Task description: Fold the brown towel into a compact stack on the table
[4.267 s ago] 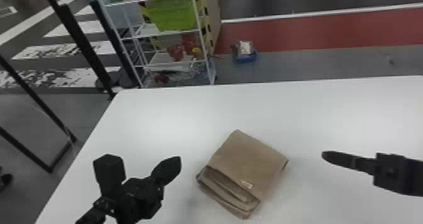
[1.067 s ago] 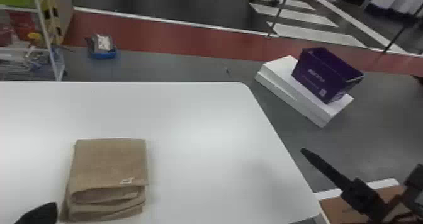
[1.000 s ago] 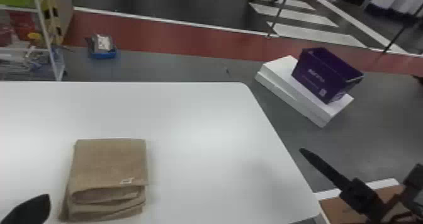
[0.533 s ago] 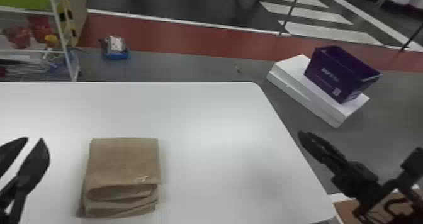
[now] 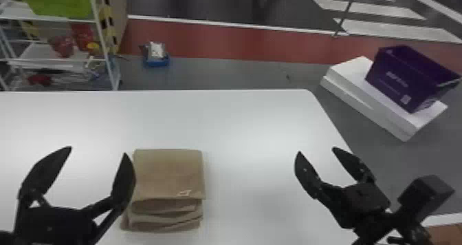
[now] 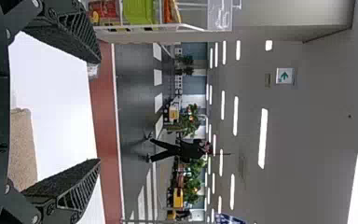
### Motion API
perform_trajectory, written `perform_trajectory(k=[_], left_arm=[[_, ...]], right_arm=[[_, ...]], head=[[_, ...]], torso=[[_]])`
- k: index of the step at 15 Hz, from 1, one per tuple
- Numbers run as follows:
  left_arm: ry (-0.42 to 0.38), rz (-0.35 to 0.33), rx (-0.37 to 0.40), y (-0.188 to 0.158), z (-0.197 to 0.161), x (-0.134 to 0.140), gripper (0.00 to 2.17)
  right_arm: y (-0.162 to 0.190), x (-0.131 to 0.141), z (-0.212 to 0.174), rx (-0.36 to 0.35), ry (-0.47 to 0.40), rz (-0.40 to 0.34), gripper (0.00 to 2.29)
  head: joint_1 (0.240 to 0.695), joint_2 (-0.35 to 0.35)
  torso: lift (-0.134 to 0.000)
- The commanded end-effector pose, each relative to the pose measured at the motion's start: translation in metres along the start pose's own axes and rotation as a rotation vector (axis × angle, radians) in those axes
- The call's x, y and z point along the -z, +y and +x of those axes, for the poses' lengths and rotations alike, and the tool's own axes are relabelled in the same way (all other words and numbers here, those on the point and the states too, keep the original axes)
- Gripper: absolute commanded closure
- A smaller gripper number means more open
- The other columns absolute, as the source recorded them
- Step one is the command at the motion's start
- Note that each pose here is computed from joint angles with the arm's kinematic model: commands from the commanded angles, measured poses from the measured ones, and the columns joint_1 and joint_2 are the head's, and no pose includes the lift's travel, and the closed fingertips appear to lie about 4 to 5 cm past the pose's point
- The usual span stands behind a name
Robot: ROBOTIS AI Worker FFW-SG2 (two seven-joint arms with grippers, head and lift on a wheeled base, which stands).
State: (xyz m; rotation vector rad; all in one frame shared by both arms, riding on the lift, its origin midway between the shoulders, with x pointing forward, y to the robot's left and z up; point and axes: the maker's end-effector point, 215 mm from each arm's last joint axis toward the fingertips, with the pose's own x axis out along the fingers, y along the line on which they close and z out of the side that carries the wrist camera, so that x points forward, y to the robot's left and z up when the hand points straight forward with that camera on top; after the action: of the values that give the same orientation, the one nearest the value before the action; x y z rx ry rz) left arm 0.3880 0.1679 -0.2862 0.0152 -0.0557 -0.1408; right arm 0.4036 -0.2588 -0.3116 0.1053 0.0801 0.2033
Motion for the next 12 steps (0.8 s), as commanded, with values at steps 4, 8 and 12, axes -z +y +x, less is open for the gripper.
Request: perform_trajectory(k=[4,8,12], left_arm=[[0.101,0.003,-0.01,0.003,0.002,0.018,0.05],[0.132,-0.011,-0.042,0.036,0.002,0.013,0.05],[0.039,-0.016,-0.094,0.059,0.002,-0.005,0.06]], right_arm=[[0.057,0.023,-0.006,-0.059,0.053,0.007,0.05],[0.061,0.029,-0.009,-0.064,0.067,0.012,0.05],[0.064,0.024,-0.008,-0.071,0.058,0.006,0.05]], head=[[0.695,-0.095],[0.695,-0.033],[0.695,0.011]], torso=[[-0.124],[-0.124],[-0.124]])
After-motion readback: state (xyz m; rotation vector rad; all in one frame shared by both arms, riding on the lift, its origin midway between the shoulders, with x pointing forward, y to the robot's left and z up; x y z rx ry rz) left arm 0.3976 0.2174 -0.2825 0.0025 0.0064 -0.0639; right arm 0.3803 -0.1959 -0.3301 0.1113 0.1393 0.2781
